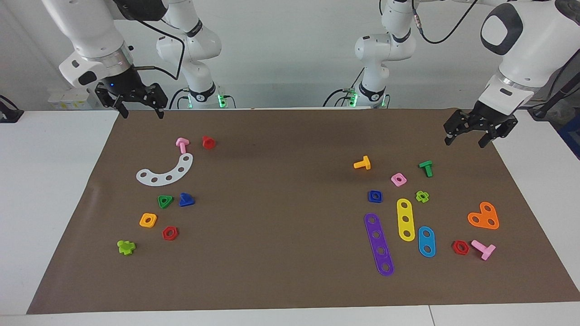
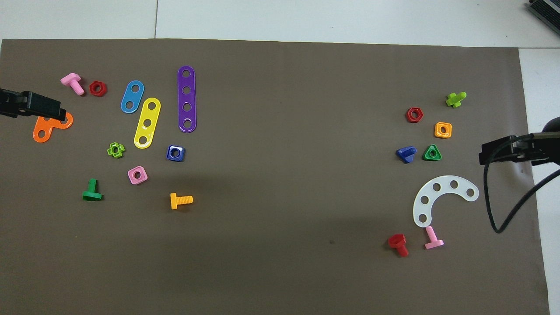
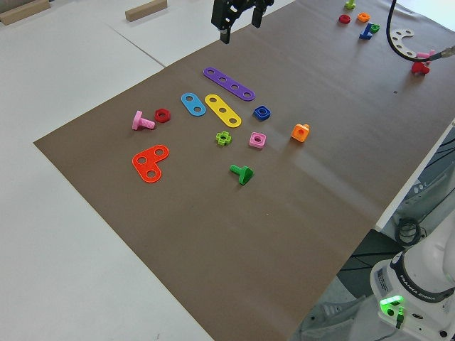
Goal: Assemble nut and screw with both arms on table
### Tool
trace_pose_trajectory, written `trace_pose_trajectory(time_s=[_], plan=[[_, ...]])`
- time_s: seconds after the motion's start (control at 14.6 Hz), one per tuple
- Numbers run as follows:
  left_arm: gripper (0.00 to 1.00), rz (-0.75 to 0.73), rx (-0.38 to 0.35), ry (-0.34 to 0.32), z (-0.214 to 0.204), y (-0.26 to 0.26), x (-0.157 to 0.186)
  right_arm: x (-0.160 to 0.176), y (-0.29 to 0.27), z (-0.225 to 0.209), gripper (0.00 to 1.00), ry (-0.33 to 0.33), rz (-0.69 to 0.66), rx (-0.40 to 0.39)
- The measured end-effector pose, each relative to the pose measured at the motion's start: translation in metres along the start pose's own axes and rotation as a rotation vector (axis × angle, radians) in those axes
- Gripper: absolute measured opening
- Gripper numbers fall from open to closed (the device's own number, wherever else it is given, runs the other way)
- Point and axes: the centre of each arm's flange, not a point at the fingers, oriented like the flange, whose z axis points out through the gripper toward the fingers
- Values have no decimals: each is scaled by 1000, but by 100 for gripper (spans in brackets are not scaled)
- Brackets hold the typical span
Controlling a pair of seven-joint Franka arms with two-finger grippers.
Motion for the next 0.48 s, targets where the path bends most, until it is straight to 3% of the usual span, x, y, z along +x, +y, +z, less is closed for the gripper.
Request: trace_pose_trajectory(time_s=[0.48], plan=[[100, 0, 0, 0, 0, 0, 0, 0, 2, 0, 100, 0, 4, 0]])
